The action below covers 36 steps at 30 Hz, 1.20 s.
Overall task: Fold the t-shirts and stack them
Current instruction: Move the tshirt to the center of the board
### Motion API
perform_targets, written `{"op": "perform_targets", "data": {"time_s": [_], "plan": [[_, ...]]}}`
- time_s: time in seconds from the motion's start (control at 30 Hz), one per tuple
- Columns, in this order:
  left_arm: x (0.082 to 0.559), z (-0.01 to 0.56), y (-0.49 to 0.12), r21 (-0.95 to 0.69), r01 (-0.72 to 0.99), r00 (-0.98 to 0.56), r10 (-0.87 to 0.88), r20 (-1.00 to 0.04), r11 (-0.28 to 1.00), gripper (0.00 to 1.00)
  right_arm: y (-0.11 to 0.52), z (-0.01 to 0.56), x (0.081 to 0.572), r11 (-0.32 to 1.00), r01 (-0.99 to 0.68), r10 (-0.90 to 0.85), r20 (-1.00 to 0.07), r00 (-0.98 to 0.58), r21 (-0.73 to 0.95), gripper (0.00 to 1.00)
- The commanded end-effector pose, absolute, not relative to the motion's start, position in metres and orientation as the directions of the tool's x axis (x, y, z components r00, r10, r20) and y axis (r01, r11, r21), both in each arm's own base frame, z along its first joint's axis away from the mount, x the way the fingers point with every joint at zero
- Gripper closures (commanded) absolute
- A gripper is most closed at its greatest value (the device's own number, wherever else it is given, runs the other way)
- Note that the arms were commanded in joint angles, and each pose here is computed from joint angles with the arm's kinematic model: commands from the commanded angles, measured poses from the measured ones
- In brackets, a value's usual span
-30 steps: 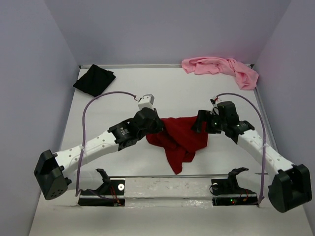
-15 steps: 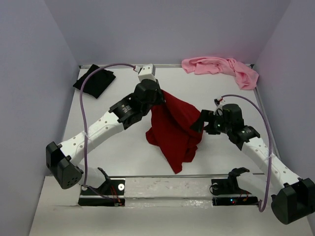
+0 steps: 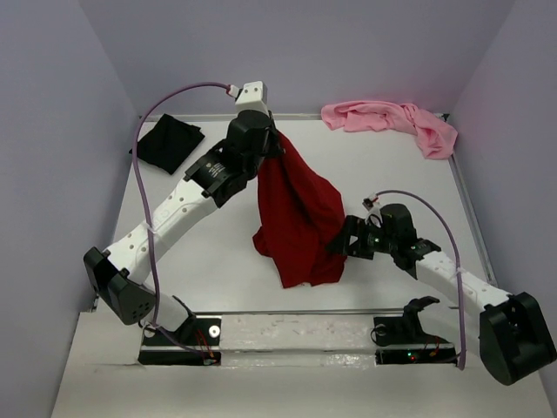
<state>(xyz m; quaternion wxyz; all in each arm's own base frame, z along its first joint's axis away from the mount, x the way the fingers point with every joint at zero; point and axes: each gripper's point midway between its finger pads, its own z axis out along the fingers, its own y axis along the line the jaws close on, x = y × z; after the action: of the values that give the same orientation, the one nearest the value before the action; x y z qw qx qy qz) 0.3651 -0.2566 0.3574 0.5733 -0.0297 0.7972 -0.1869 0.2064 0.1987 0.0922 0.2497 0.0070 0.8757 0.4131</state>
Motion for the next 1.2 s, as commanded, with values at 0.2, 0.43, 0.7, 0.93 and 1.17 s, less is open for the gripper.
{"op": "perform_targets", "data": {"time_s": [0.2,0.43,0.7,0.93,1.17], "plan": [[0.377,0.377,-0.252,-0.327,0.156,-0.293,-0.273,-0.916,0.932,1.00,0.271,0.124,0.179,0.541,-0.308,0.129,-0.439,-0.889,0.782,0.02],[0.378,0.381,-0.244,-0.326,0.142,-0.280,-0.278,-0.919,0.935,1.00,0.294,0.120,0.183,0.546,-0.318,0.102,-0.438,-0.893,0.775,0.02],[0.377,0.389,-0.225,-0.305,0.103,-0.257,-0.271,-0.928,0.947,1.00,0.290,0.115,0.205,0.684,-0.353,0.069,-0.538,-0.840,0.638,0.00],[0.375,0.426,-0.204,-0.301,0.076,-0.180,-0.284,-0.942,0.950,1.00,0.258,0.164,0.235,0.732,-0.356,0.138,-0.637,-0.758,0.582,0.00],[0.370,0.476,-0.212,-0.331,0.170,-0.121,-0.314,-0.942,0.928,1.00,0.248,0.140,0.241,0.785,-0.317,0.114,-0.627,-0.770,0.532,0.00]]}}
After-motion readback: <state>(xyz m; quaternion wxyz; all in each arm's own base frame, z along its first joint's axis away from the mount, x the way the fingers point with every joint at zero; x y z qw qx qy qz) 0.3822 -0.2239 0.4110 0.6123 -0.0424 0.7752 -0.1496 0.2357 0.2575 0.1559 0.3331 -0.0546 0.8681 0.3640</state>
